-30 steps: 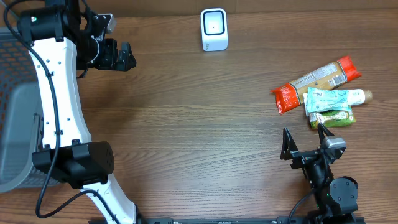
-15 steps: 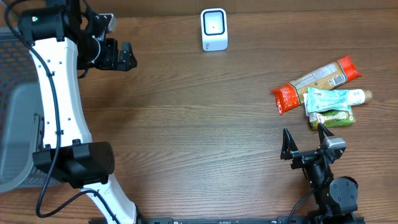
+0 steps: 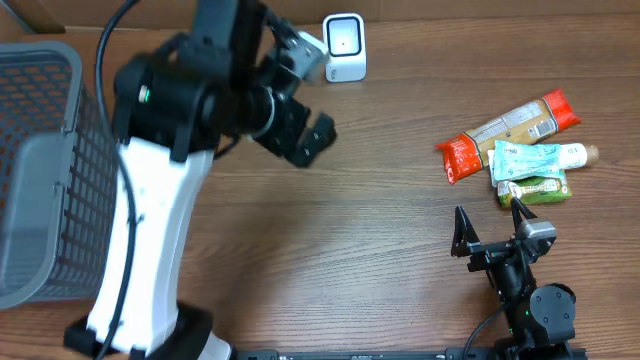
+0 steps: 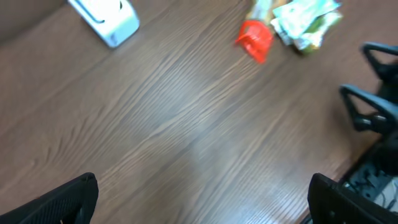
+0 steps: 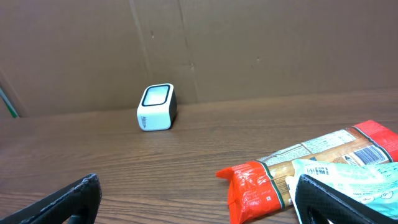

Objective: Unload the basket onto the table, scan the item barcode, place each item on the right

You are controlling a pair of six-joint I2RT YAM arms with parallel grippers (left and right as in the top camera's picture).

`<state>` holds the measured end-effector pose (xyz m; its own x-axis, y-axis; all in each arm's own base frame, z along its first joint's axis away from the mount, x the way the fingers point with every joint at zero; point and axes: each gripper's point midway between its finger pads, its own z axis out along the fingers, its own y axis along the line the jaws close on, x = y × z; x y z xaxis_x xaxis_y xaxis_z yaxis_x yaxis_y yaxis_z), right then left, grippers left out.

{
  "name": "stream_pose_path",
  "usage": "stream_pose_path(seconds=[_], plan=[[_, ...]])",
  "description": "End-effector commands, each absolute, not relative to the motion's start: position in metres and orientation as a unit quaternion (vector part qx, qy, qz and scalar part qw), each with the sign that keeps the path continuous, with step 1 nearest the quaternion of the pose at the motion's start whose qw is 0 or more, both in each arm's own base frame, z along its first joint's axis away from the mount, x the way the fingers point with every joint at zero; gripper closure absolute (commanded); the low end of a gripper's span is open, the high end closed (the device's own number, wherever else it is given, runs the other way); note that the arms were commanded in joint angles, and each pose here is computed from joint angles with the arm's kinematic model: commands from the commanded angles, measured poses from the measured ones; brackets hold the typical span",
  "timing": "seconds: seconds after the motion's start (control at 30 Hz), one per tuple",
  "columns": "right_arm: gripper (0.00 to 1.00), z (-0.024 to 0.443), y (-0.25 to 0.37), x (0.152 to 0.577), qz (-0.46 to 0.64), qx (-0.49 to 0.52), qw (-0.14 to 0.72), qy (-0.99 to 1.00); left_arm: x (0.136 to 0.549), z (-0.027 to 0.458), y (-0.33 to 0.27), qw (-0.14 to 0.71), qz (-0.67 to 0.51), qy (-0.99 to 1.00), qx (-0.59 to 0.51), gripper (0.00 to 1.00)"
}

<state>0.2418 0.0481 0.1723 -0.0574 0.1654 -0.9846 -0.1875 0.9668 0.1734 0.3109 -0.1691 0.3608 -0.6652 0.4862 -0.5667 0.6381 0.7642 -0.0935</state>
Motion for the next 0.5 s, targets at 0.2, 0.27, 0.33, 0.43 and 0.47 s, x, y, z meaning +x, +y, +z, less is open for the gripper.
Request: stream_pose_path(seconds=[0.2, 0.27, 0.33, 0.43, 0.47], plan=[[0.00, 0.170, 0.051, 0.241, 0.133, -0.013, 0.686, 0.715, 0.305, 0.414, -0.125, 0.371, -0.114, 0.879, 0.279, 0.00], [0.00, 0.170, 0.051, 0.241, 0.133, -0.013, 0.686, 0.715, 0.312, 0.431, -0.117, 0.421, -0.104, 0.857, 0.278, 0.00], [0.00, 0.170, 0.051, 0.241, 0.133, -0.013, 0.686, 0.715, 0.317, 0.446, -0.112, 0.474, -0.093, 0.827, 0.287, 0.00], [0.00, 0.170, 0.051, 0.241, 0.133, -0.013, 0.686, 0.715, 0.324, 0.461, -0.103, 0.552, -0.082, 0.780, 0.283, 0.01], [0.00, 0.170, 0.051, 0.241, 0.133, -0.013, 0.686, 0.715, 0.325, 0.461, -0.099, 0.572, -0.079, 0.767, 0.280, 0.00]])
